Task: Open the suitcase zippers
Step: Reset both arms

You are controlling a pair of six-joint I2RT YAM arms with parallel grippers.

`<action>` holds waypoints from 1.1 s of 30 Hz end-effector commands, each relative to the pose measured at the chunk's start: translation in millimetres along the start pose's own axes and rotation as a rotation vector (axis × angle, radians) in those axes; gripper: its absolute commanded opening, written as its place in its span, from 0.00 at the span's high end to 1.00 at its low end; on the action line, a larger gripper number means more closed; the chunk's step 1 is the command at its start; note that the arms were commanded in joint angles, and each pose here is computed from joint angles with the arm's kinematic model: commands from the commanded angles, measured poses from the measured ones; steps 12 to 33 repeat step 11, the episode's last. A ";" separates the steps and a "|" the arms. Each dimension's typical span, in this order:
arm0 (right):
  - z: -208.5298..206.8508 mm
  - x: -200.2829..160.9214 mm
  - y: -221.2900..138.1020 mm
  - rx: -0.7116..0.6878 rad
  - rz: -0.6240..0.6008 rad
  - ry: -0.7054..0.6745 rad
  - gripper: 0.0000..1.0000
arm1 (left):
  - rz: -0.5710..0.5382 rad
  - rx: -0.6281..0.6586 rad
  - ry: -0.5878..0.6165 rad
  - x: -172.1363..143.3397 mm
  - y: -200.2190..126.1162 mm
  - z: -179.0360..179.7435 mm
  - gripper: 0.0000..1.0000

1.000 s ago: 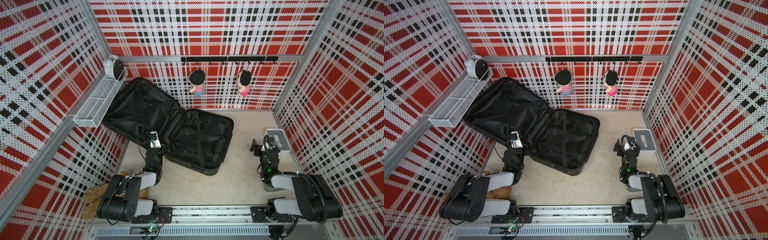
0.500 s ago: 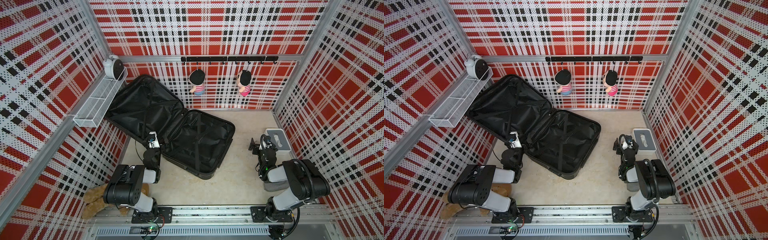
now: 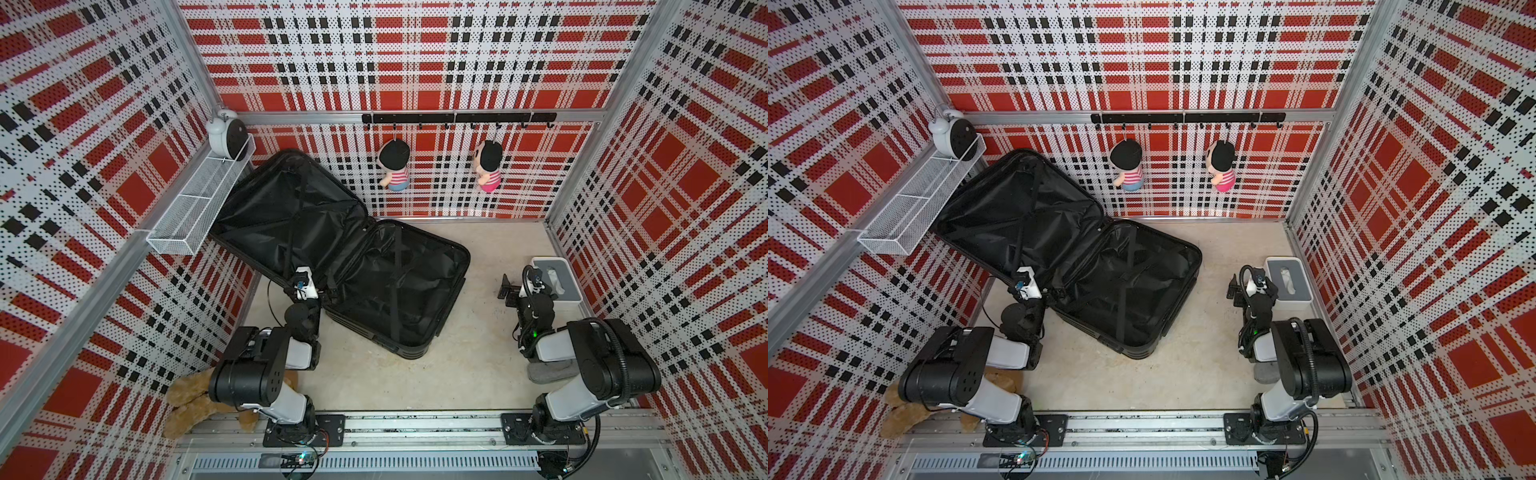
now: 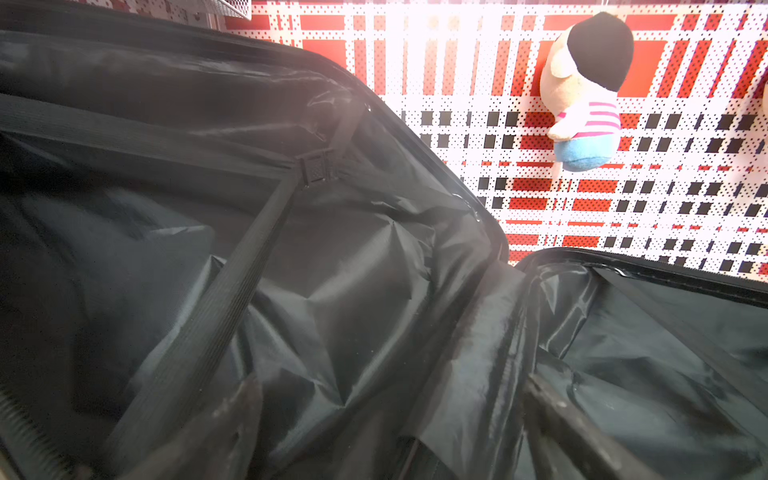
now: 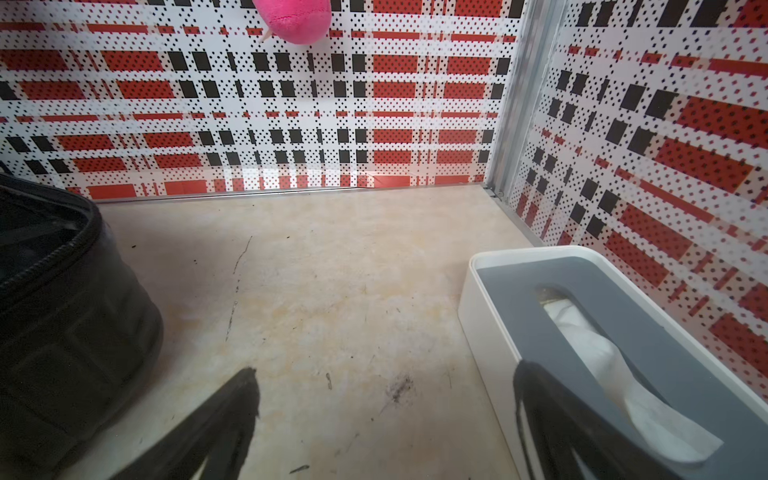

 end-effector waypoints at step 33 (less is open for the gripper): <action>4.6 1.5 -0.4 0.033 -0.004 -0.016 0.00 | 0.080 0.017 -0.014 -22.3 -4.2 5.1 0.02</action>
Point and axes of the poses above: each gripper's point midway between its finger pads, its own y axis out along the fingers, its own z axis along the line the jaws close on, x = y × z, the point moved 2 cm from there along -y, back along the fingers, and after that the axes turned 8 degrees about y, right-handed, at the moved point
